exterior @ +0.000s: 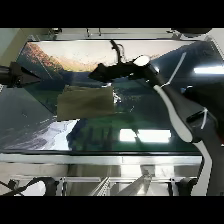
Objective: Fold the shirts.
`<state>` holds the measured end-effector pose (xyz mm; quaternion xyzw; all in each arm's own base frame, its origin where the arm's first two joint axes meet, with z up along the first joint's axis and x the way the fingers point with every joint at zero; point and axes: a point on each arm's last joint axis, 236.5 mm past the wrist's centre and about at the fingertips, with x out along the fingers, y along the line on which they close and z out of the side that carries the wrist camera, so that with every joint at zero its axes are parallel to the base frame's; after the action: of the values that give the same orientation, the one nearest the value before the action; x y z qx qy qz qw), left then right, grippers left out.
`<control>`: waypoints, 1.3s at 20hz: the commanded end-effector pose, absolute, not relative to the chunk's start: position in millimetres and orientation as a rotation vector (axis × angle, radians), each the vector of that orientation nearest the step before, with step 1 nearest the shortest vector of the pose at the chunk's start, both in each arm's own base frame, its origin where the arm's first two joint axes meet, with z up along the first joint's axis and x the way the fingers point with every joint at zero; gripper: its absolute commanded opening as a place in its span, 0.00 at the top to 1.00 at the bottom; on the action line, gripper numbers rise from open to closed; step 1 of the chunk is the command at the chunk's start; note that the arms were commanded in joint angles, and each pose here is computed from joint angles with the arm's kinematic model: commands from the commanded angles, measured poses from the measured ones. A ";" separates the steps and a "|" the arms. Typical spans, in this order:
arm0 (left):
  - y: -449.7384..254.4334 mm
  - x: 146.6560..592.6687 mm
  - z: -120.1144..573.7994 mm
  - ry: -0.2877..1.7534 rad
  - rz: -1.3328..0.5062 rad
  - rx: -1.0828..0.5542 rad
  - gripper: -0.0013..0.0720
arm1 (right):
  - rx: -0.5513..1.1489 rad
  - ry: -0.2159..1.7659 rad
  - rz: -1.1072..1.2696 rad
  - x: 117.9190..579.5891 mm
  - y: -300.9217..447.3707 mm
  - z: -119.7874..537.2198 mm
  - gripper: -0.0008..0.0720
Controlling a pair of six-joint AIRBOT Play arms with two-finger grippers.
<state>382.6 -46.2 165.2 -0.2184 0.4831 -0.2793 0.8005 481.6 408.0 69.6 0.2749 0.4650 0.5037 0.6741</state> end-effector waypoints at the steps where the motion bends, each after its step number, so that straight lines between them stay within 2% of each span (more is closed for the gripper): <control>1: -61.3 373.3 179.9 1.012 -0.643 -0.439 0.96 | 0.491 1.262 0.895 492.1 320.3 14.1 0.02; 4: -72.2 371.5 180.2 1.017 -0.664 -0.415 0.96 | 0.445 1.317 0.808 498.2 293.9 -23.9 0.02; 7: -81.5 369.2 179.5 1.026 -0.686 -0.399 0.96 | 0.466 1.378 0.794 493.8 301.5 -58.6 0.02; 12: -85.8 368.1 179.3 1.030 -0.697 -0.393 0.96 | 0.580 1.435 0.840 478.5 346.3 -91.8 0.02; 17: -85.4 367.9 179.4 1.030 -0.696 -0.392 0.96 | 0.571 1.380 0.855 472.2 391.5 -98.7 0.04; 18: -85.4 367.9 179.4 1.030 -0.696 -0.392 0.96 | 0.587 1.372 0.867 470.0 400.4 -94.7 0.34; 19: -85.4 367.9 179.4 1.030 -0.696 -0.392 0.96 | 0.610 1.365 0.887 468.4 407.0 -88.2 0.88; 20: -85.4 367.8 179.3 1.030 -0.697 -0.392 0.96 | 0.632 1.356 0.900 468.2 411.2 -80.0 0.96; 23: -85.6 367.6 179.3 1.031 -0.697 -0.393 0.96 | 0.661 1.293 0.886 481.6 404.8 -38.0 0.96; 26: -87.7 362.1 178.9 1.050 -0.715 -0.394 0.96 | 0.698 1.098 0.866 518.3 360.8 55.0 0.96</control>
<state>366.4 -85.9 179.1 -0.1831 0.4816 -0.3263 0.7925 493.7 388.9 -11.8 0.2912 0.5499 0.3944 0.6762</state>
